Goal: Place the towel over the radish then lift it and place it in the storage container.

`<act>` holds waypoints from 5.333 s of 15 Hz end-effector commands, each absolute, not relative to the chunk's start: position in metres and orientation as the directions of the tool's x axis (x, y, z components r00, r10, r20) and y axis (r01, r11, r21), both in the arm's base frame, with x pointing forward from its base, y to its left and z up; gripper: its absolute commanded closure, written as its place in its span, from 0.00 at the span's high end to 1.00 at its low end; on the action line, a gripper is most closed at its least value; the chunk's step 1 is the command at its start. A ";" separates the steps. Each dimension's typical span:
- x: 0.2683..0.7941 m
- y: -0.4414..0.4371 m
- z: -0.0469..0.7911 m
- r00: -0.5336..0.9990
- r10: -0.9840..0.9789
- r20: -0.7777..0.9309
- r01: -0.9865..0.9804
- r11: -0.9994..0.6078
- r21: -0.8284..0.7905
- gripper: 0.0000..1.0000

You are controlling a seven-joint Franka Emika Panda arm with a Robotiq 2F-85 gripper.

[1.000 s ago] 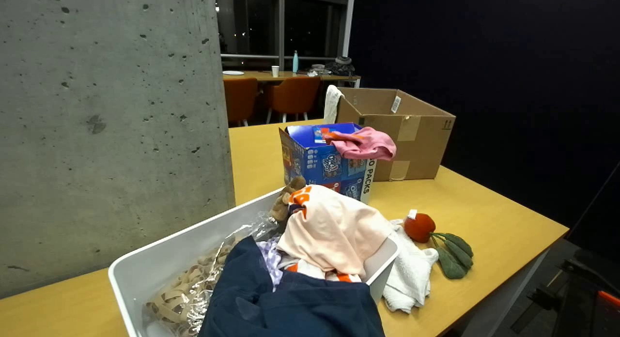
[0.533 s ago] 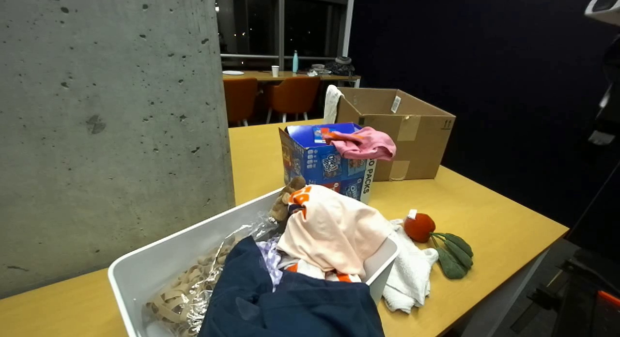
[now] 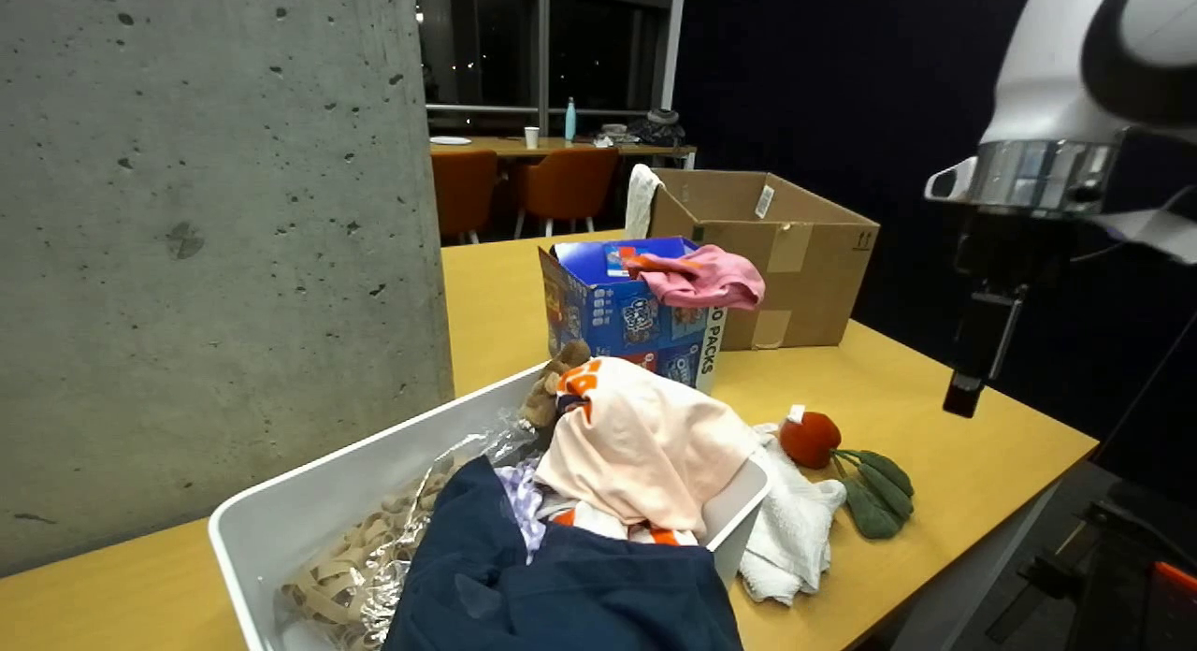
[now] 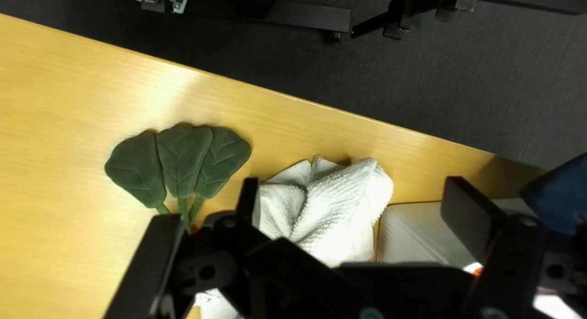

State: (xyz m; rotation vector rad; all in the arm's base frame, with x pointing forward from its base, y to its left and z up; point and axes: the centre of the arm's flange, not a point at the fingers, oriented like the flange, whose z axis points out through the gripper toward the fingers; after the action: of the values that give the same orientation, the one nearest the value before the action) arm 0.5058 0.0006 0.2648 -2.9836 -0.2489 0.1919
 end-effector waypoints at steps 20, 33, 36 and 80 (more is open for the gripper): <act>0.649 0.065 0.056 0.904 0.327 -0.274 0.321 -0.945 -0.067 0.75; 0.635 0.085 0.086 0.911 0.347 -0.224 0.345 -0.937 -0.050 0.00; 0.625 0.078 0.124 0.928 0.326 -0.183 0.328 -0.944 -0.021 0.02; 0.572 -0.059 0.150 0.984 0.108 -0.145 0.099 -0.993 -0.068 1.00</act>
State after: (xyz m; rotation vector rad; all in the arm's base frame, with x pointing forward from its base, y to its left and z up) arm 0.5728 -0.0584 0.1467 -3.0617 -0.1918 0.2231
